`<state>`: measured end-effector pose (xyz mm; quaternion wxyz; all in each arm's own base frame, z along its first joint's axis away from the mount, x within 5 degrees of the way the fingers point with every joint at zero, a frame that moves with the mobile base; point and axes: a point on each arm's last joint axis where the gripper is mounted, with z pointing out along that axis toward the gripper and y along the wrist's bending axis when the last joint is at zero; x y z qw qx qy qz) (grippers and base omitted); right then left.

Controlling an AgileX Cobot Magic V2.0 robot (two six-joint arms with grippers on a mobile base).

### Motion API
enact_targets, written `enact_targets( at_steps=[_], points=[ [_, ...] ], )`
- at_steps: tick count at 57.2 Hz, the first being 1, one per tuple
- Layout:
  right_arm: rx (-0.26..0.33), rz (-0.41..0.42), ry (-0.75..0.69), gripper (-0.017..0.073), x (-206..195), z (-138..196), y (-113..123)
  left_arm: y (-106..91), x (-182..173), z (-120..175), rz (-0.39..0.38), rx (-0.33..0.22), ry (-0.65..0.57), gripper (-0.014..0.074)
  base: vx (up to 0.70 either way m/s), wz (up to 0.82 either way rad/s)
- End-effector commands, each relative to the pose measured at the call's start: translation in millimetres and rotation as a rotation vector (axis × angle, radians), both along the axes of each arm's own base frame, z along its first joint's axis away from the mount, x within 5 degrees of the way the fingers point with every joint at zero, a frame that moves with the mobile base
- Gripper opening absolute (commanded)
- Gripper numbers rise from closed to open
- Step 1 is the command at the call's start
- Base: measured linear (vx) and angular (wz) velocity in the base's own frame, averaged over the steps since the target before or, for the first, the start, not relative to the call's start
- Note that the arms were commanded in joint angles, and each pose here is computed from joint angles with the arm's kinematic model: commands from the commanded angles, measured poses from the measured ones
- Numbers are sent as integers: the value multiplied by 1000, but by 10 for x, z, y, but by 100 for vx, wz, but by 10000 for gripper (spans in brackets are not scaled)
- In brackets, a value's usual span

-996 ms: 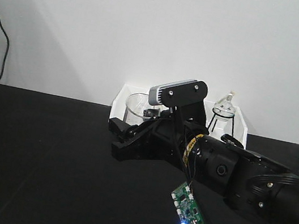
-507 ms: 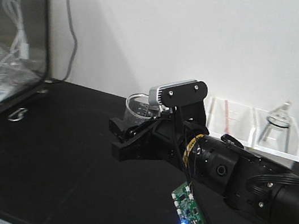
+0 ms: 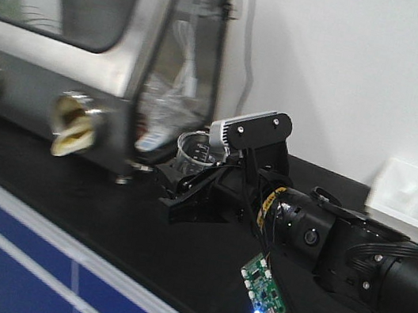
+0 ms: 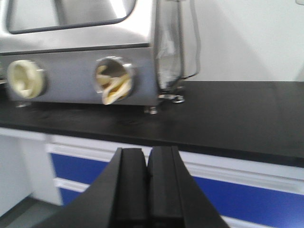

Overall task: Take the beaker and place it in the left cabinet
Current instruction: 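Hold the beaker in the right gripper while the base turns away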

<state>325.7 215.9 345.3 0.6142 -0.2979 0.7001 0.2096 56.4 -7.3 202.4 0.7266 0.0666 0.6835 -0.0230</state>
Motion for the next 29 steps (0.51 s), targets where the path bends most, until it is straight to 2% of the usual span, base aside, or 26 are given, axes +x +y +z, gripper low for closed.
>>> enact_targets(
  at_steps=[1,29],
  points=[
    [69,29,-74,-9,-87,311,-27,4,-14,30,0,-22,-83,1,-2,73],
    [69,29,-74,-9,-87,311,-27,4,-14,30,0,-22,-83,1,6,70]
  ],
)
